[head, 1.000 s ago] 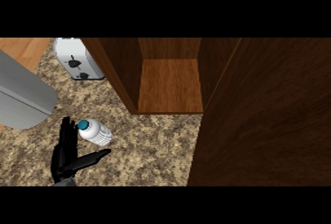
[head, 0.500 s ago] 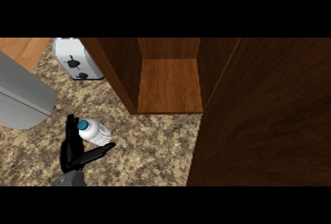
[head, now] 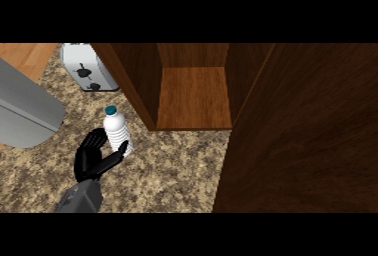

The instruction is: Pick up the bottled water, place it into the cabinet and close the cabinet

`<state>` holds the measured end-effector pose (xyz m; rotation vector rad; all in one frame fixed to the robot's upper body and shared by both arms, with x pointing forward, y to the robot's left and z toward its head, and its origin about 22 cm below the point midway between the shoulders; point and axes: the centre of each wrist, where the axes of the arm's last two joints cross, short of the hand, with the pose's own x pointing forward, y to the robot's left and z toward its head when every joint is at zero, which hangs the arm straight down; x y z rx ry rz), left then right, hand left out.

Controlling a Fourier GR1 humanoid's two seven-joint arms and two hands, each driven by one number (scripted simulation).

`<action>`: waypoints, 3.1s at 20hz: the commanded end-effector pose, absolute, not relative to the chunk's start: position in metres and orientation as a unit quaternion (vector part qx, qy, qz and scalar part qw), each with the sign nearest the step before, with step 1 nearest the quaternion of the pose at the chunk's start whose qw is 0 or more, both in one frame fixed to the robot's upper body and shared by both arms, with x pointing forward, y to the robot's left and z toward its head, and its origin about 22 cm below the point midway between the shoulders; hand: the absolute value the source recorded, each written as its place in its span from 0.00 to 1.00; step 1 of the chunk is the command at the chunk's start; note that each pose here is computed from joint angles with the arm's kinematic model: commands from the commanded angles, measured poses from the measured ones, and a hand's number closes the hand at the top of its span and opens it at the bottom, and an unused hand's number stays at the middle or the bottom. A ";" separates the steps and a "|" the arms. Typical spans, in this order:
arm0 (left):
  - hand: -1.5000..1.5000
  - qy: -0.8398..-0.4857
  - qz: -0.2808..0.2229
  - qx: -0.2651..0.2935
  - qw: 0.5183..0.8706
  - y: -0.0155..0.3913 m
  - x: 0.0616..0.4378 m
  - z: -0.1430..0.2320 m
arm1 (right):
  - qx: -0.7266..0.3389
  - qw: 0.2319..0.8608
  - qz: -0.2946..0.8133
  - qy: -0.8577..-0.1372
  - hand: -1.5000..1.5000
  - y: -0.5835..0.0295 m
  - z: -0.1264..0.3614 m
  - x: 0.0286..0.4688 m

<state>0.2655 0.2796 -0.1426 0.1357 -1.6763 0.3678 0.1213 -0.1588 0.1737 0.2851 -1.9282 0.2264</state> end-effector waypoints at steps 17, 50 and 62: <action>1.00 -0.814 -0.036 -0.056 0.577 0.200 0.291 -0.121 | 0.097 0.548 0.087 -0.826 0.00 -0.167 0.187 0.103; 1.00 -0.770 0.017 -0.035 0.637 0.069 0.371 0.026 | 0.098 0.545 0.093 -0.827 0.00 -0.175 0.169 0.102; 1.00 -0.766 0.029 0.054 0.640 0.091 0.398 0.008 | 0.108 0.537 0.088 -0.832 0.00 -0.195 0.177 0.092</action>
